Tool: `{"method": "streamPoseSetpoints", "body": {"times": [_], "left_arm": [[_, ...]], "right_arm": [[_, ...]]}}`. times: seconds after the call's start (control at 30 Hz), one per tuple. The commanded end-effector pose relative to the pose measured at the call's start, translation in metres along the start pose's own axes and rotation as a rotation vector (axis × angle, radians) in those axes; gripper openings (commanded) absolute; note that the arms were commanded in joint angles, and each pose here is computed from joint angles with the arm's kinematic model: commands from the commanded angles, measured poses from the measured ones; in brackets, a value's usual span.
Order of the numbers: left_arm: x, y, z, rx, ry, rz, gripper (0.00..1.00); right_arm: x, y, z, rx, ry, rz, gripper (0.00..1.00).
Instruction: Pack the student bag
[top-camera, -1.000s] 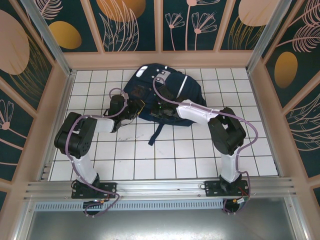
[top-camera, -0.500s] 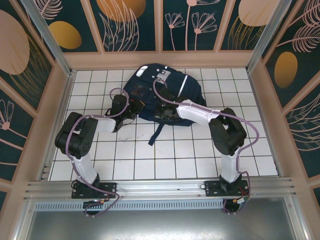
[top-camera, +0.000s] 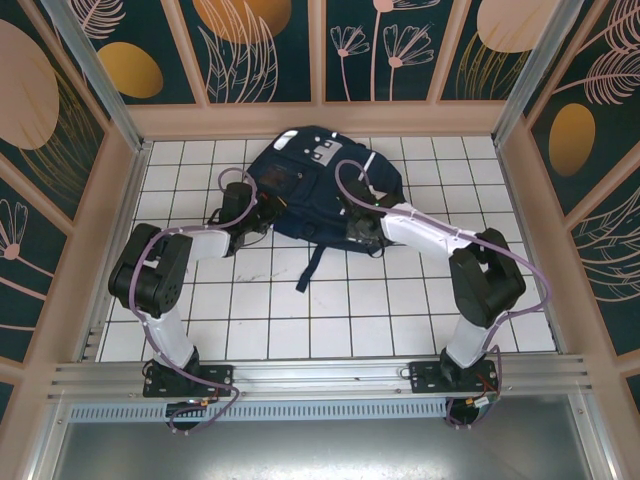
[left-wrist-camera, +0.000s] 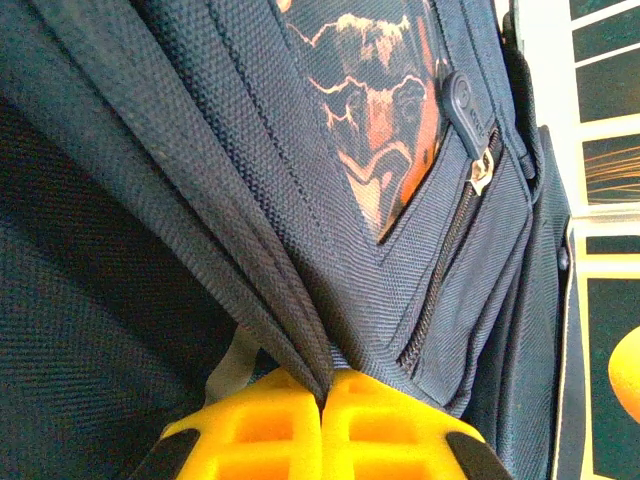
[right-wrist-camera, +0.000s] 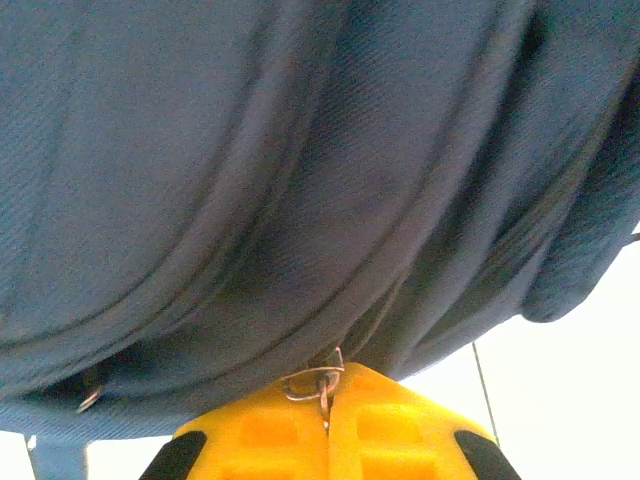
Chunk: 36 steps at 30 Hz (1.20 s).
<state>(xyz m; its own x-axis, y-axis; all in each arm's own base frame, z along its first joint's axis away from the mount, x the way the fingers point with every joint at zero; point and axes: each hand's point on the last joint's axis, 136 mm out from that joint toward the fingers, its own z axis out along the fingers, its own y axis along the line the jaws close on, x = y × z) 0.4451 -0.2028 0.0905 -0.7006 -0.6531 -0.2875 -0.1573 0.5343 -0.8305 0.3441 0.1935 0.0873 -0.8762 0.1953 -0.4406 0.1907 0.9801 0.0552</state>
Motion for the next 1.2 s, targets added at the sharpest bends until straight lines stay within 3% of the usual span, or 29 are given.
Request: {"method": "streamPoseSetpoints", "body": {"times": [0.0, 0.13, 0.27, 0.4, 0.53, 0.7, 0.93, 1.17], "left_arm": [[-0.072, 0.007, -0.013, -0.093, -0.216, 0.092, 0.0], [-0.094, -0.011, -0.009, -0.089, -0.241, 0.137, 0.0], [-0.104, -0.011, -0.009, -0.119, -0.245, 0.152, 0.01], [-0.099, -0.003, -0.027, -0.167, -0.247, 0.14, 0.48], [-0.085, 0.008, -0.057, -0.208, -0.255, 0.108, 0.6], [-0.043, 0.013, -0.077, -0.116, -0.161, 0.009, 0.62], [0.003, -0.01, -0.081, 0.095, -0.016, -0.105, 0.62], [0.015, -0.018, -0.072, 0.164, 0.012, -0.161, 0.46]], "right_arm": [[-0.026, -0.072, -0.009, 0.248, -0.074, -0.038, 0.0], [-0.049, -0.069, -0.007, 0.245, -0.116, -0.054, 0.0], [-0.044, -0.013, -0.014, 0.038, -0.099, -0.165, 0.0], [-0.015, 0.057, -0.038, -0.239, -0.03, -0.279, 0.0], [0.007, 0.115, -0.066, -0.464, 0.005, -0.349, 0.0], [0.018, 0.166, -0.079, -0.62, 0.029, -0.403, 0.0], [0.018, 0.199, -0.084, -0.659, 0.012, -0.448, 0.0], [0.024, 0.198, -0.08, -0.662, 0.035, -0.441, 0.0]]}}
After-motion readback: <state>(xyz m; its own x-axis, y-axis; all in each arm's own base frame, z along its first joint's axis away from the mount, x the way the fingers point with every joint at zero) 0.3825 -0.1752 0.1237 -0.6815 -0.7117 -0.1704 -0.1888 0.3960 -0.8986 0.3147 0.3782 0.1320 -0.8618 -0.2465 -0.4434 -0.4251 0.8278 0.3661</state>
